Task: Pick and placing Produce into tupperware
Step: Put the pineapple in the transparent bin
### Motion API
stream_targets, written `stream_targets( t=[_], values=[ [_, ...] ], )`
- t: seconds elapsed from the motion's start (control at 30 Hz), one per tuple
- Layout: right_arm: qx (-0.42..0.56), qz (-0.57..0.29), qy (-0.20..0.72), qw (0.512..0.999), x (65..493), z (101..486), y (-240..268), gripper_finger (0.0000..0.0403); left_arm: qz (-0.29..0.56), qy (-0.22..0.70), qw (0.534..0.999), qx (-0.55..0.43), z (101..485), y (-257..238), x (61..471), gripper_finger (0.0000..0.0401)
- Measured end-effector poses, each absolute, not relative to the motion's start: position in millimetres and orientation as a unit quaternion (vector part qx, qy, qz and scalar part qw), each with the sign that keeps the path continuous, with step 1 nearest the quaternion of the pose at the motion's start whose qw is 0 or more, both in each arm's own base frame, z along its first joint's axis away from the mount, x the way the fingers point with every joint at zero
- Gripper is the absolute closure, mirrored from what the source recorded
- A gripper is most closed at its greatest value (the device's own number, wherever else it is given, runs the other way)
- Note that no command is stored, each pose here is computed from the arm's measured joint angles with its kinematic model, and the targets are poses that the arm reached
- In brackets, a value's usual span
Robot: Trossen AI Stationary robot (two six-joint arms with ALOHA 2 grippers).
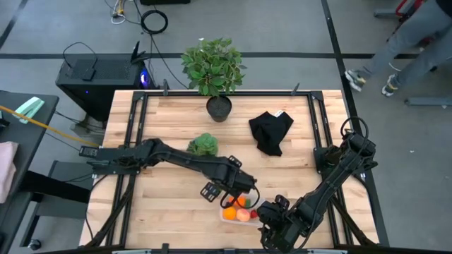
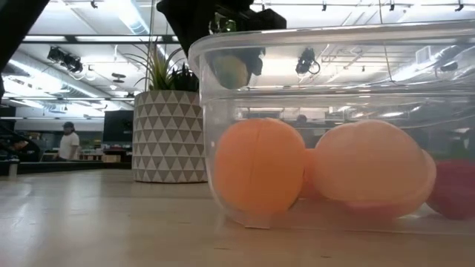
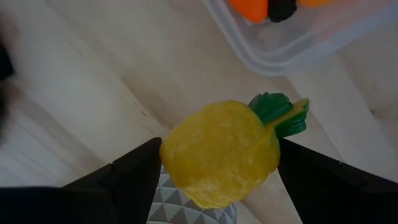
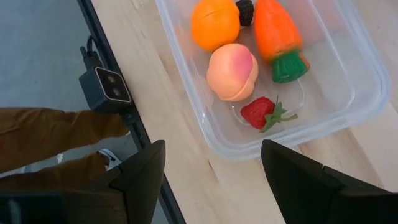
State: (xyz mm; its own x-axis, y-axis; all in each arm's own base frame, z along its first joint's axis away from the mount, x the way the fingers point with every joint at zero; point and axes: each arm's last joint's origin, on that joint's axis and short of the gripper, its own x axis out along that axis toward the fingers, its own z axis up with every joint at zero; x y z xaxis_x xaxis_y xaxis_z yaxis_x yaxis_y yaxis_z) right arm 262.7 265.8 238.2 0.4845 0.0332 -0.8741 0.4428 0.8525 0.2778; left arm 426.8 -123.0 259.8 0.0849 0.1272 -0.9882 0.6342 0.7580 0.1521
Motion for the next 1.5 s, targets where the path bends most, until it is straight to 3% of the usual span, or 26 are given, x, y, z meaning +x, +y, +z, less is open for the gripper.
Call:
stream_targets(
  t=[0.37,0.63,0.87,1.07,1.5],
  values=[
    [0.241,-0.121,0.495,0.826,261,238,267,0.0131,-0.179,0.632,0.667,0.352,268,-133,424,0.0088],
    [0.245,-0.125,0.496,0.824,259,238,268,0.0131,-0.165,0.561,0.745,0.32,302,-131,428,0.0088],
    [0.251,-0.128,0.496,0.821,257,238,270,0.0131,-0.195,0.488,0.822,0.22,320,-144,435,0.0088],
    [0.252,-0.13,0.495,0.821,257,238,270,0.0131,-0.206,0.441,0.854,0.183,325,-154,443,0.0088],
    [0.26,-0.134,0.493,0.819,257,238,270,0.0131,-0.211,0.435,0.855,0.188,279,-165,461,0.0088]
  ],
)
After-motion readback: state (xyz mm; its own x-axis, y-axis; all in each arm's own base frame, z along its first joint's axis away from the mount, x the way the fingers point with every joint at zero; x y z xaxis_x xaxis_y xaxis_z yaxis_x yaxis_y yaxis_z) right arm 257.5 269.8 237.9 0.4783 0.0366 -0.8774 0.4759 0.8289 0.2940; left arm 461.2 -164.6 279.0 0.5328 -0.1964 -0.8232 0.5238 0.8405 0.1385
